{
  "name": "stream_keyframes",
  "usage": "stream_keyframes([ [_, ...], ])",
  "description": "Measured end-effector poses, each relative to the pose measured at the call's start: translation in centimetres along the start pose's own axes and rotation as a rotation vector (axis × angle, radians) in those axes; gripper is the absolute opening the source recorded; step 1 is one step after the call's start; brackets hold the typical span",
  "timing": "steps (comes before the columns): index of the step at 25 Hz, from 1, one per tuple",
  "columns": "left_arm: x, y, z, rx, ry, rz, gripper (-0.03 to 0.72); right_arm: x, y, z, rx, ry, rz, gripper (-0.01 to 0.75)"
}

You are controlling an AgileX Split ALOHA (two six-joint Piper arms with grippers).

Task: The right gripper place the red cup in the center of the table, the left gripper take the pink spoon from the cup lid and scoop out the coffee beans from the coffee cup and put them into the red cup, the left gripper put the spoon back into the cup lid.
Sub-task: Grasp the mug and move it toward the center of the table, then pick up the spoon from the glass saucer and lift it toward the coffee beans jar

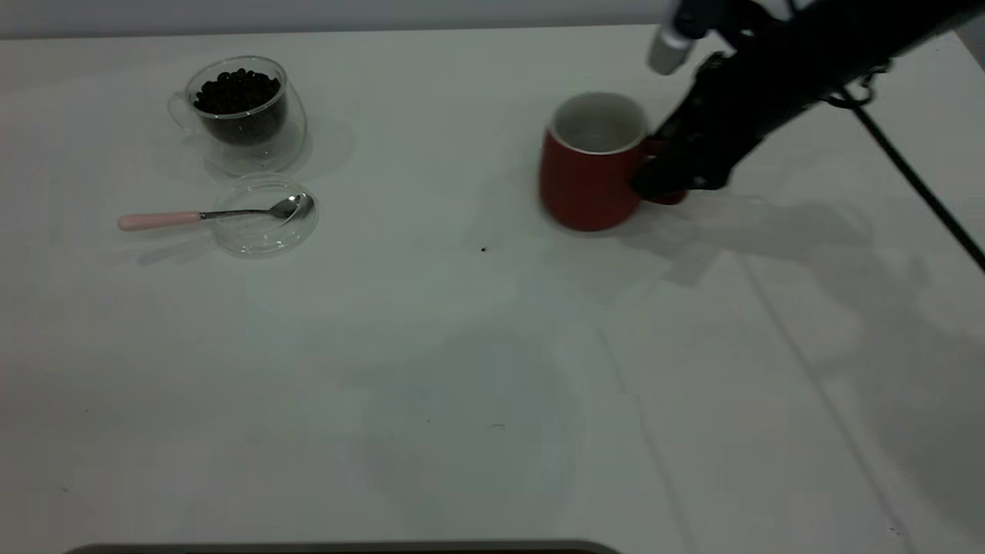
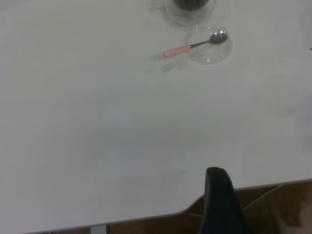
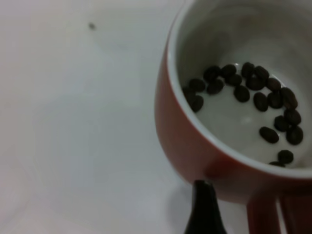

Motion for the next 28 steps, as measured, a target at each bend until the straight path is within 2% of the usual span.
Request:
stream_keyframes([
  [5,0.0,0.0,0.0,0.0,0.0,0.0,0.505,2.1,-3.0,1.6,-0.063,-0.022,-0.036,0.591],
  [11,0.0,0.0,0.0,0.0,0.0,0.0,0.505,4.0,-6.5,3.1,-0.069,-0.025,-0.1,0.591],
  [17,0.0,0.0,0.0,0.0,0.0,0.0,0.505,4.5,-7.4,4.1,-0.079,-0.027,-0.108,0.591],
  [18,0.0,0.0,0.0,0.0,0.0,0.0,0.505,1.3,-7.8,1.8,-0.031,0.017,-0.109,0.591],
  [20,0.0,0.0,0.0,0.0,0.0,0.0,0.505,-0.1,-8.2,1.2,0.01,0.035,-0.119,0.591],
  [23,0.0,0.0,0.0,0.0,0.0,0.0,0.505,-4.6,-9.4,0.8,0.242,0.061,-0.159,0.591],
  [25,0.0,0.0,0.0,0.0,0.0,0.0,0.505,-7.7,-10.1,2.2,0.423,0.041,-0.167,0.591],
  [28,0.0,0.0,0.0,0.0,0.0,0.0,0.505,-12.8,-9.8,6.2,0.558,-0.027,-0.093,0.591],
])
Point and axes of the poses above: a point on each arm's last joint axis where the gripper is mounted, x pointing out along that axis toward the gripper, z along the wrist's bending axis when the last joint is at zero, y = z × x, the point moved 7 cm from there along x, pointing out along that axis toward the gripper, and after that the axes turned 8 degrees about x, right-handed, at the moved point
